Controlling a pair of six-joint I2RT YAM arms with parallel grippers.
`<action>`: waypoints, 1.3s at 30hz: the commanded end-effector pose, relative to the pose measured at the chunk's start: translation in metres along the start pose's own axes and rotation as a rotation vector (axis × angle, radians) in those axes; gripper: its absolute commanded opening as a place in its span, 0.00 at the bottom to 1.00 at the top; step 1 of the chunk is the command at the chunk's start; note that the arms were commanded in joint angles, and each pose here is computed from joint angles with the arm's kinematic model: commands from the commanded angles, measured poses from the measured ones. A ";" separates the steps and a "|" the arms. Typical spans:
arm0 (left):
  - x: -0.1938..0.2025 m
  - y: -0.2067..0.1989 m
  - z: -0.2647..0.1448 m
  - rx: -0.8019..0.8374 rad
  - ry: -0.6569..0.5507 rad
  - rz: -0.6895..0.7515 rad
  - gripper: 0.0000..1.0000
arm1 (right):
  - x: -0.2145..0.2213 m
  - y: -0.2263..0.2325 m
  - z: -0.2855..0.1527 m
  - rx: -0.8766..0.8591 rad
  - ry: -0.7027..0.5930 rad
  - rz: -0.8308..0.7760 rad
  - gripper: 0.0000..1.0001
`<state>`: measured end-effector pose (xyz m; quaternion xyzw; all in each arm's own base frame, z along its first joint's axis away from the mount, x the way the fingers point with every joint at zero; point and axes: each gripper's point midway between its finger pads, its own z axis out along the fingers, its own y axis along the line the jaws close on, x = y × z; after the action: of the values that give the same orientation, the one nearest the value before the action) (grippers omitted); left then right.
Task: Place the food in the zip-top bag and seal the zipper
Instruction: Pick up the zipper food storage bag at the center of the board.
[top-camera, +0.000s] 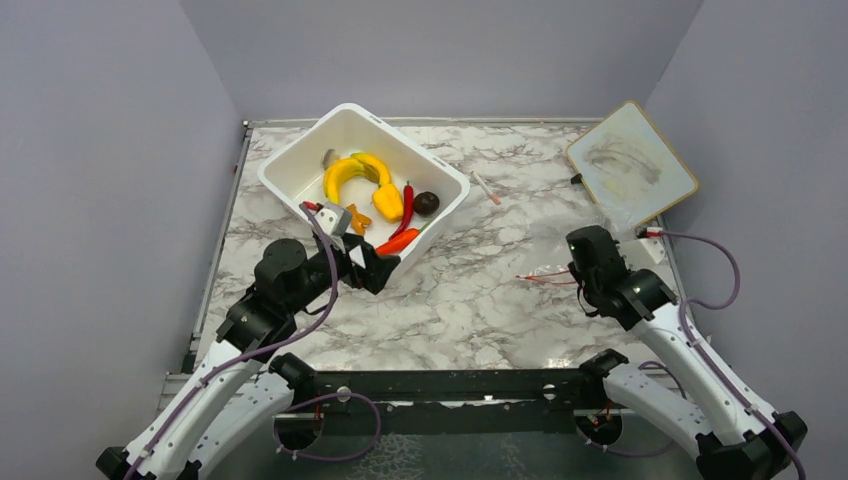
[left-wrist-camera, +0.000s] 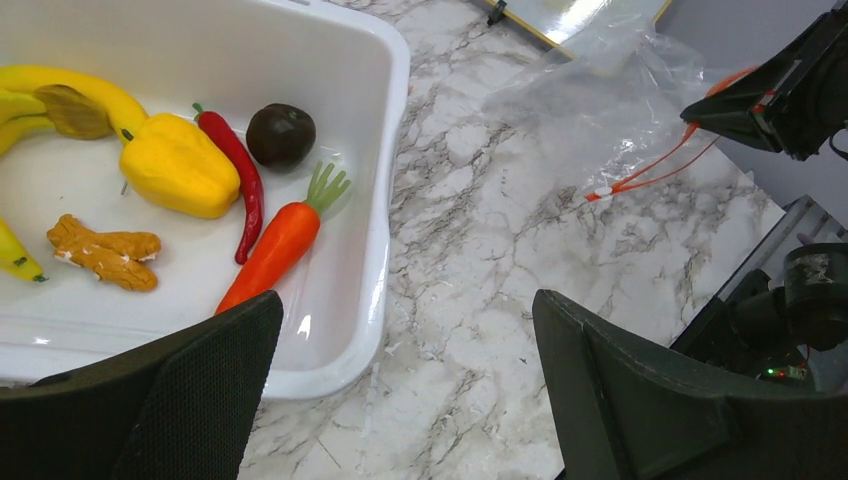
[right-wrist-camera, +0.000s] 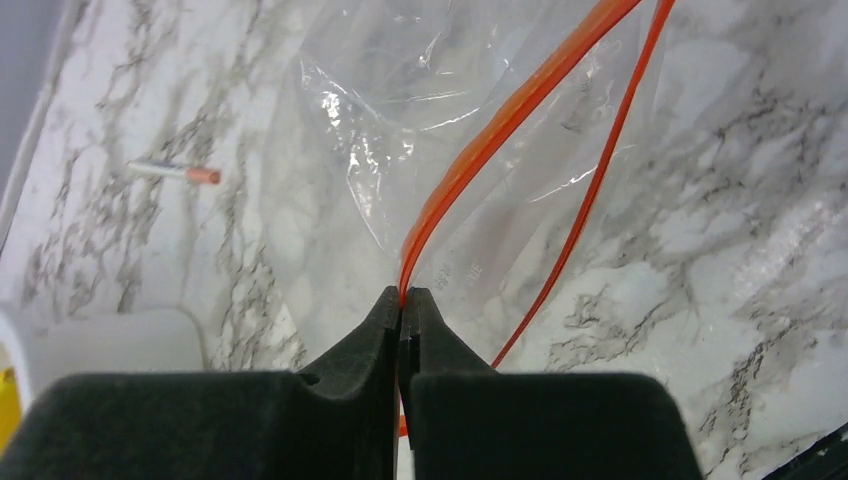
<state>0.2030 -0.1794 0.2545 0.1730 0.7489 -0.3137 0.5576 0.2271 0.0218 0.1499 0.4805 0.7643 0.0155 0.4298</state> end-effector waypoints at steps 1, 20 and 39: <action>-0.021 -0.016 -0.002 0.067 0.017 0.043 0.99 | -0.022 0.036 -0.030 -0.210 0.001 -0.206 0.01; -0.024 -0.073 0.054 0.347 0.147 -0.151 0.84 | 0.017 0.120 -0.121 -0.739 0.389 -0.170 0.01; -0.008 -0.159 0.113 0.435 0.134 -0.167 0.84 | 0.054 0.147 -0.139 -0.864 0.622 -0.091 0.01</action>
<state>0.1813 -0.3539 0.2639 0.2651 0.7325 -0.4882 0.3936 0.2321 0.1867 0.2545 0.2090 0.8142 0.4175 0.3450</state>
